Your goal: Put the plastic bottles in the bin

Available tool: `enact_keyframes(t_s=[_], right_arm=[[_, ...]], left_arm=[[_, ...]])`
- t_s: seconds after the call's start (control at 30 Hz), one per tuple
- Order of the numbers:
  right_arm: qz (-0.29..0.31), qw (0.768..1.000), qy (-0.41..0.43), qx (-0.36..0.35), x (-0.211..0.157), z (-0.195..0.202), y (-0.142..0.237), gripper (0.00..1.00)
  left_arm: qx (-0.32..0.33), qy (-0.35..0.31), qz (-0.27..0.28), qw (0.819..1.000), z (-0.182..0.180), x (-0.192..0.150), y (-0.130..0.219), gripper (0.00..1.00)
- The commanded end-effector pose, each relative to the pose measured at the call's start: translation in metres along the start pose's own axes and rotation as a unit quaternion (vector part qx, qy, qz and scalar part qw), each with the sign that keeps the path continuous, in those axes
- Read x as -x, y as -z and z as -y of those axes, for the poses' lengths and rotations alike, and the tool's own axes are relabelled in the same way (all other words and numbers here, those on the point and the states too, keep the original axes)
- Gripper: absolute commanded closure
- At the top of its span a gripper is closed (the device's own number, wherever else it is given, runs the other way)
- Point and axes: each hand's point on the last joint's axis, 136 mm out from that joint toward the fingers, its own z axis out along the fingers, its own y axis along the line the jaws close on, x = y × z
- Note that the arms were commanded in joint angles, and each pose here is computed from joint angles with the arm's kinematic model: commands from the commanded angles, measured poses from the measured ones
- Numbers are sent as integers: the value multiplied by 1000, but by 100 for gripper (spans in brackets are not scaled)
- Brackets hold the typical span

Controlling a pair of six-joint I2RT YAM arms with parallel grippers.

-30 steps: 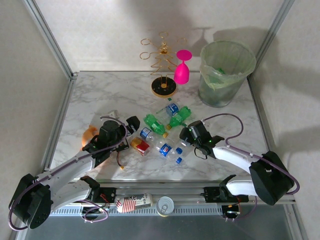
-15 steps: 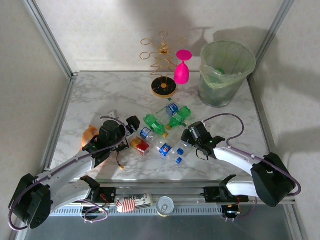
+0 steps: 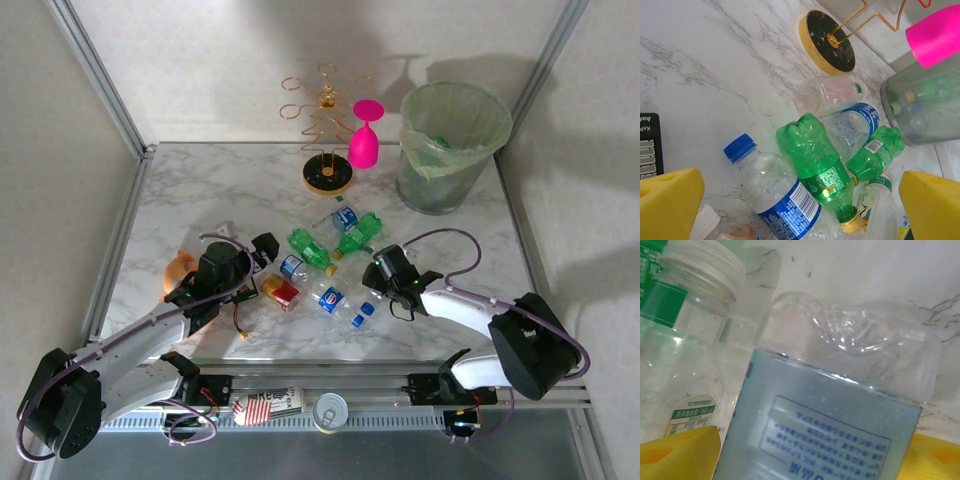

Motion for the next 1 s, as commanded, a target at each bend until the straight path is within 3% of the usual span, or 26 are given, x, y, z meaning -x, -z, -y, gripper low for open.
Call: enact_keyframes(t_s=[0.0, 0.77, 0.97], right_arm=[[-6, 1000, -5, 0, -3, -1, -3, 16], [13, 1000, -6, 11, 7, -6, 6, 50], [52, 997, 26, 59, 30, -27, 32, 51]], left_arm=[[15, -1, 10, 1000, -9, 2, 4, 0], [12, 1, 10, 1000, -8, 2, 1, 0], [13, 0, 13, 1000, -7, 3, 1, 0]])
